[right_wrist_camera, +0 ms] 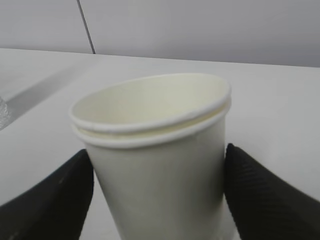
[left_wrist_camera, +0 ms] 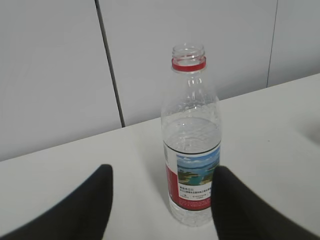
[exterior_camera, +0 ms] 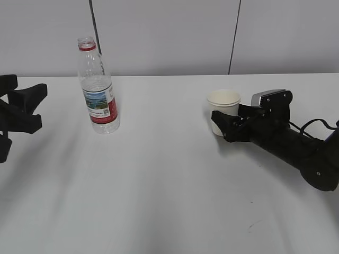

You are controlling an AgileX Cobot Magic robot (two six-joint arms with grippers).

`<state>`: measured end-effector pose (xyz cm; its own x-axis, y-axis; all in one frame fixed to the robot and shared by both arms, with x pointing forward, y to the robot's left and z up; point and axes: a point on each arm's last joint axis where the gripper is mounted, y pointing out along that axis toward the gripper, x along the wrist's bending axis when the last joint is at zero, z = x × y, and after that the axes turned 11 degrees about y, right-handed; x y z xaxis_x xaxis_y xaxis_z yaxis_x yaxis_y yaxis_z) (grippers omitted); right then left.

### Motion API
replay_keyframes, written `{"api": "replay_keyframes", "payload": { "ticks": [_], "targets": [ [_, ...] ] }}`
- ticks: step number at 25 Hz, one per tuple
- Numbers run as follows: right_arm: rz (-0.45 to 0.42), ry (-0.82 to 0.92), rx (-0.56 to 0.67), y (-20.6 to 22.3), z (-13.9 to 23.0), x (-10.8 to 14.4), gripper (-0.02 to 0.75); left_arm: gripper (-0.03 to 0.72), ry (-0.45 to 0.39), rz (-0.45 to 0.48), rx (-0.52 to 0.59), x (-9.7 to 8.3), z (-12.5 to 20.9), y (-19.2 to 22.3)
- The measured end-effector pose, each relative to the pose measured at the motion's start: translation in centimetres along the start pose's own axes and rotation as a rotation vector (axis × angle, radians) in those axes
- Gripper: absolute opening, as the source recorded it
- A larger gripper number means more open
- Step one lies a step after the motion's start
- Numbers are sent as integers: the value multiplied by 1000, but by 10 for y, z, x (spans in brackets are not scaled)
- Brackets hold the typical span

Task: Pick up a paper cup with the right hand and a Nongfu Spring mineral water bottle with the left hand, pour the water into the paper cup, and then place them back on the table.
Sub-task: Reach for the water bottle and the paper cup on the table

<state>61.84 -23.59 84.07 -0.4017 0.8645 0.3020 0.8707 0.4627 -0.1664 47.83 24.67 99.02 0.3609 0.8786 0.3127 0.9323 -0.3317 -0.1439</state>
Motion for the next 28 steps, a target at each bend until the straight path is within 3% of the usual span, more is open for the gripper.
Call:
{"api": "replay_keyframes", "payload": {
  "ticks": [8,28],
  "targets": [
    [-2,32,1,0,0,0,649,385,0,0,0,0,0,0],
    [-1,35,-1,8,5,-5,642,385,1,1,0,0,0,0]
  ]
}}
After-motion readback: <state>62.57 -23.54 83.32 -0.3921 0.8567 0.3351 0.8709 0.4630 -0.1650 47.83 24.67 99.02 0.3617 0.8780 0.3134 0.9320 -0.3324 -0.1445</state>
